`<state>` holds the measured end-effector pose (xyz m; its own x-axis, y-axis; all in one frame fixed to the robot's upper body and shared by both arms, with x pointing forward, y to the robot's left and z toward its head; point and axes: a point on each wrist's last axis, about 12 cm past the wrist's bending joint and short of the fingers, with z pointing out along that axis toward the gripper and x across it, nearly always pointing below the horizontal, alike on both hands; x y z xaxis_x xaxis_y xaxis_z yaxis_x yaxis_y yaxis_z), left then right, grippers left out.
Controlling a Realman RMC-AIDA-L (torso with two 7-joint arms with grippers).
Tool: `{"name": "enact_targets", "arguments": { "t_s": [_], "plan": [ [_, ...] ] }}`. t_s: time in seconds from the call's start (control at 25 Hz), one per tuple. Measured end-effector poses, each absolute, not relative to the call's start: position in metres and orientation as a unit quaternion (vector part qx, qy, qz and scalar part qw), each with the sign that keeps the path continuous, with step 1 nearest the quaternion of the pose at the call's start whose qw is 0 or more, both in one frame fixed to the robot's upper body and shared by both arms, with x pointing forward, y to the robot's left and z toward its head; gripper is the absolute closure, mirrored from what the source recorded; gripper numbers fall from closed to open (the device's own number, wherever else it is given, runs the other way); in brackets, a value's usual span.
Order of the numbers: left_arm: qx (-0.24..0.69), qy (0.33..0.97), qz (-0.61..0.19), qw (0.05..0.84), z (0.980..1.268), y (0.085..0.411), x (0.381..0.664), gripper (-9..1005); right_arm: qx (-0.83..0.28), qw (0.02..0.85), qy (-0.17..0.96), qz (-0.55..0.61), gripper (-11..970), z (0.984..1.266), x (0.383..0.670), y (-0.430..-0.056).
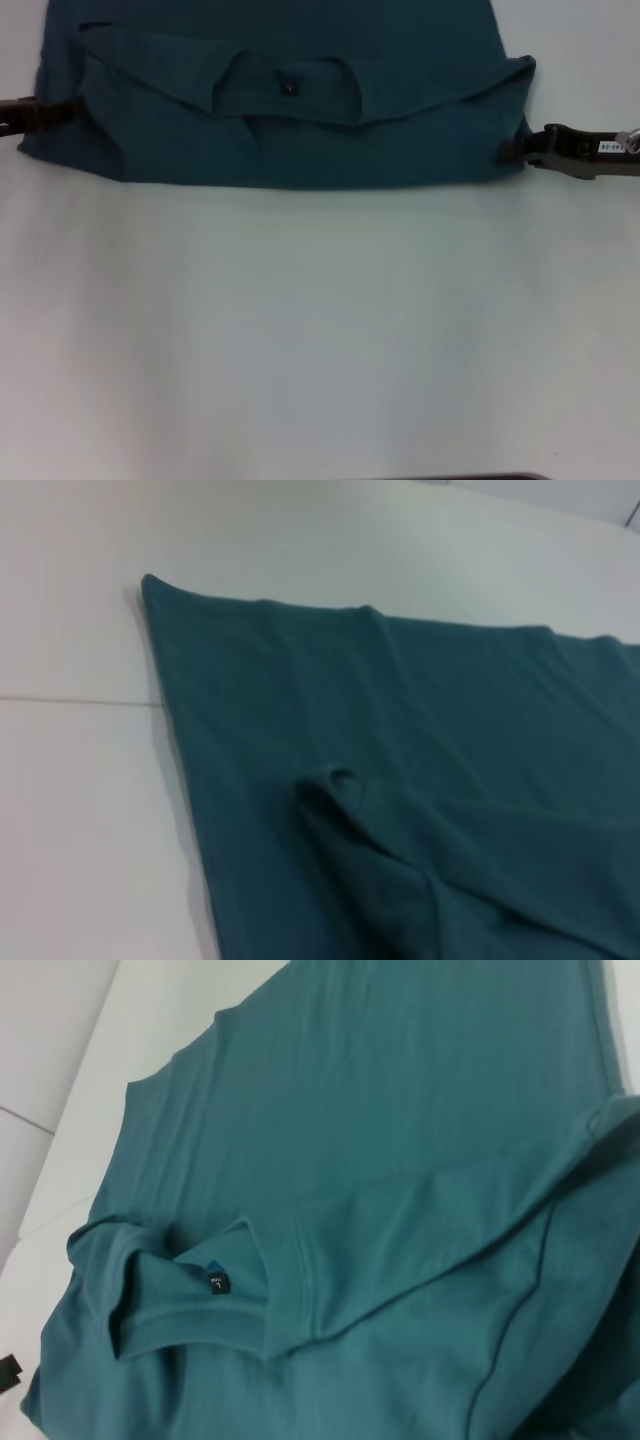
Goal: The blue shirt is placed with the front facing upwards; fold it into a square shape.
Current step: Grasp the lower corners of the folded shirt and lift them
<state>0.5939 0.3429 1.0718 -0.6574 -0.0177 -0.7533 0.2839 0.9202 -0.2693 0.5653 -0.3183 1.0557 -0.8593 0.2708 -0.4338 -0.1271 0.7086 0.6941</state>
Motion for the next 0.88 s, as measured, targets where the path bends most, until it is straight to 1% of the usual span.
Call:
{"name": "enact_targets", "arguments": {
  "t_s": [0.32,0.88],
  "plan": [
    [0.095,0.900,-0.162,0.393,1.0687,0.3416,0.5955,273,0.042,0.266,0.885,0.380,895,1.0573,0.5664,-0.3197],
    [0.107,0.904,-0.146,0.389,1.0648,0.3335,0.6011,279,0.045,0.265,0.884,0.382,887,1.0584,0.5678,-0.3189]
  ]
}}
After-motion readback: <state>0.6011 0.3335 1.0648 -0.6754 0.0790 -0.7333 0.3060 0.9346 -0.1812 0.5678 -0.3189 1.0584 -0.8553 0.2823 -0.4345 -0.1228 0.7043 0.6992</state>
